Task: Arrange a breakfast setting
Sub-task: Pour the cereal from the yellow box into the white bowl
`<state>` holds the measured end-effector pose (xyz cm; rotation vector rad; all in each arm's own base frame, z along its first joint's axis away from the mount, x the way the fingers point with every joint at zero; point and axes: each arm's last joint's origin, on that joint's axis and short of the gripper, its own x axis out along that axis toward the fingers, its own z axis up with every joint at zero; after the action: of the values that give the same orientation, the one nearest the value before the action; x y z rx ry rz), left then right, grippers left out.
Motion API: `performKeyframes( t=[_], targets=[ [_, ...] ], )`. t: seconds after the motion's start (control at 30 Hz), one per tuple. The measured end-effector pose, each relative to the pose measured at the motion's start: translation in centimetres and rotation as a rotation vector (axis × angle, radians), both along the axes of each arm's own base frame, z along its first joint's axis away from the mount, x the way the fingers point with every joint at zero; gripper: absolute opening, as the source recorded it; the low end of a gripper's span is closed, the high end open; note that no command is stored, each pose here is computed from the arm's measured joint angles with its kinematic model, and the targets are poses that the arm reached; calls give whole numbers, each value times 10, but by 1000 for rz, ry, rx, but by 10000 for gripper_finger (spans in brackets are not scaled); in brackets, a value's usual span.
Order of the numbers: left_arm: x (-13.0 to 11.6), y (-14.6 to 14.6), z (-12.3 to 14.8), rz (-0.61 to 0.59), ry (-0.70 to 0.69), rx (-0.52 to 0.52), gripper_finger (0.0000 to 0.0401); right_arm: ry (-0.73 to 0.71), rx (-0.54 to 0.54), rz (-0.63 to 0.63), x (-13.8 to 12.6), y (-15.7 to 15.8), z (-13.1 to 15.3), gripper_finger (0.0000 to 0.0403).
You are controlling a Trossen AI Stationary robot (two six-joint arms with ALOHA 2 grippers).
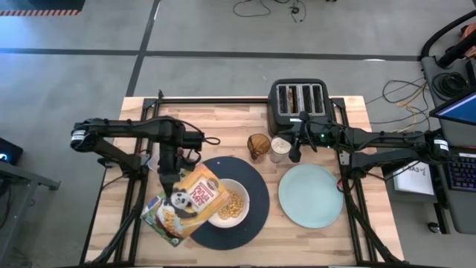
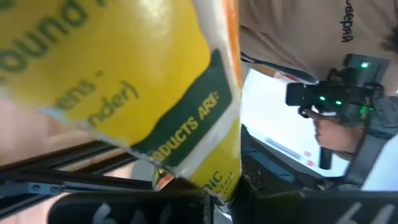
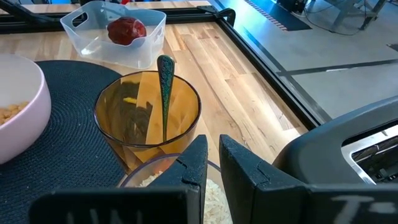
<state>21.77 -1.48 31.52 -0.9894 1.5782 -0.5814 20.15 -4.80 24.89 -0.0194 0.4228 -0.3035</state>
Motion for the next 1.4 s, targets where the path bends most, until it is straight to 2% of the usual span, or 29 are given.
performKeyframes(
  t=[0.07,0.37,0.5,0.6,0.7,0.93,1.03,1.33,1.4],
  targets=[
    [-1,-1,-3,7,29,13,0,0,0,0,0,0,0,34],
    [-7,-2,-19,35,130,-58,0,0,0,0,0,0,0,34],
    [-10,-2,-15,38,119,-52,0,0,0,0,0,0,0,34],
    [-10,-3,-14,41,117,-114,0,0,0,0,0,0,0,34],
    [-13,-2,-12,51,113,-109,0,0,0,0,0,0,0,34],
    [-14,-2,-24,60,176,-119,0,0,0,0,0,0,0,34],
    [-14,-4,-31,47,176,-158,0,1,0,0,0,0,0,34],
    [-18,-3,-27,57,178,-143,0,1,-1,0,0,0,0,34],
    [-17,-4,-28,59,185,-166,0,1,0,0,0,0,0,34]
  ],
)
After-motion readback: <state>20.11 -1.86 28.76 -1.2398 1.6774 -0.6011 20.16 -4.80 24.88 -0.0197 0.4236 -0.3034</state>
